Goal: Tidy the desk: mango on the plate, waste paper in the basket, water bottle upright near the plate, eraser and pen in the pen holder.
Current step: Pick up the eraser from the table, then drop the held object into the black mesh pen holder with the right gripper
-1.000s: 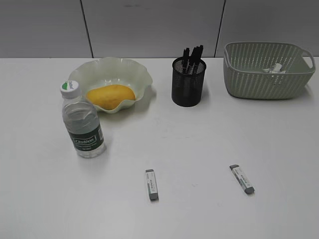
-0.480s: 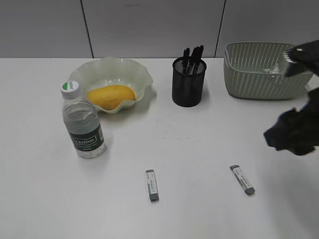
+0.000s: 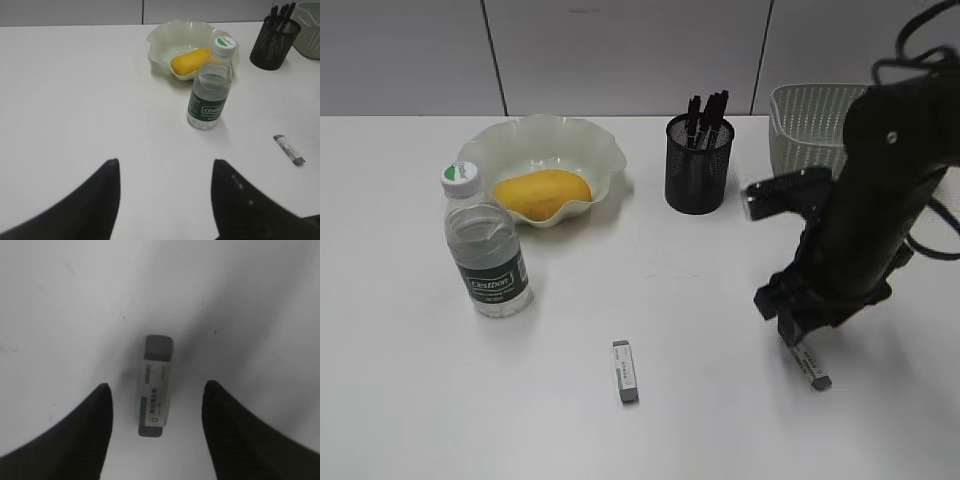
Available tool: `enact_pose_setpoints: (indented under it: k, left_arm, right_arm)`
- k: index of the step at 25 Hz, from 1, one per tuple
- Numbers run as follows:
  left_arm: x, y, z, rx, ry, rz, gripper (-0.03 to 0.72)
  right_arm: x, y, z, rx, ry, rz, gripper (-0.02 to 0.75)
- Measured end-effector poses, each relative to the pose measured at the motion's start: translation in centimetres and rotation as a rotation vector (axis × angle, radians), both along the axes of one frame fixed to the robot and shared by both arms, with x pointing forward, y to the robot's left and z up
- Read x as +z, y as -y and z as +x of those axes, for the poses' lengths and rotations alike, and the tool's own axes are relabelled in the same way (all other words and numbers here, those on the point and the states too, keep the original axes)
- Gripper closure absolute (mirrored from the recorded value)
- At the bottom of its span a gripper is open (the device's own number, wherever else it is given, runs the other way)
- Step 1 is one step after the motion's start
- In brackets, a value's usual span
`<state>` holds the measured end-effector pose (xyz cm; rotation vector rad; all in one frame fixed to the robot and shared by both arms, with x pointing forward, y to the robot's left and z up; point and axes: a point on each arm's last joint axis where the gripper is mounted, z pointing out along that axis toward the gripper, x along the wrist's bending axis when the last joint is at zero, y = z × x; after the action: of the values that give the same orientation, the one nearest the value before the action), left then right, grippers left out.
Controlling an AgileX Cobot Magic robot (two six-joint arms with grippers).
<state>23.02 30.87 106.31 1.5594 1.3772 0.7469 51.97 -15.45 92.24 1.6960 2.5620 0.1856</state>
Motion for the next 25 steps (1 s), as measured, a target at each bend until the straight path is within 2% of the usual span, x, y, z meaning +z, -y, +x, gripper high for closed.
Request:
enact_pose_setpoints:
  k: [2,6,8,10,11,13,14,16,19,21,23,25]
  left_arm:
    - [0.0,0.0,0.0,0.0,0.0,0.0,0.255]
    - [0.0,0.0,0.0,0.0,0.0,0.0,0.255]
    - [0.0,0.0,0.0,0.0,0.0,0.0,0.255]
    - [0.0,0.0,0.0,0.0,0.0,0.0,0.255]
    - [0.0,0.0,0.0,0.0,0.0,0.0,0.255]
    - [0.0,0.0,0.0,0.0,0.0,0.0,0.255]
    - [0.0,0.0,0.0,0.0,0.0,0.0,0.255]
    - [0.0,0.0,0.0,0.0,0.0,0.0,0.255]
    - [0.0,0.0,0.0,0.0,0.0,0.0,0.255]
    - [0.0,0.0,0.0,0.0,0.0,0.0,0.255]
    - [0.0,0.0,0.0,0.001,0.0,0.001,0.255]
    - [0.0,0.0,0.0,0.001,0.0,0.001,0.255]
  right_arm:
    - [-2.2,0.0,0.0,-0.002,-0.075,-0.036,0.279]
    - [-4.6,0.0,0.1,-0.004,-0.126,-0.062,0.29]
    - [-4.7,-0.2,0.3,-0.005,-0.113,-0.056,0.365]
    - [-4.6,-0.2,0.3,-0.005,-0.106,-0.052,0.533]
    - [-4.4,-0.3,0.5,-0.005,-0.086,-0.042,0.579]
    - [-3.4,-0.5,0.9,-0.006,-0.006,0.0,0.567]
    - [-2.3,-0.6,1.2,-0.007,0.074,0.04,0.567]
    - [1.5,-1.0,2.0,-0.005,0.326,0.166,0.567]
    - [8.1,-1.4,3.6,0.047,0.846,0.387,0.567]
    - [10.7,-1.6,4.6,0.058,1.123,0.518,0.567]
    - [10.9,-1.9,6.0,0.046,1.286,0.602,0.567]
    - [9.5,-2.4,7.9,0.024,1.349,0.627,0.567]
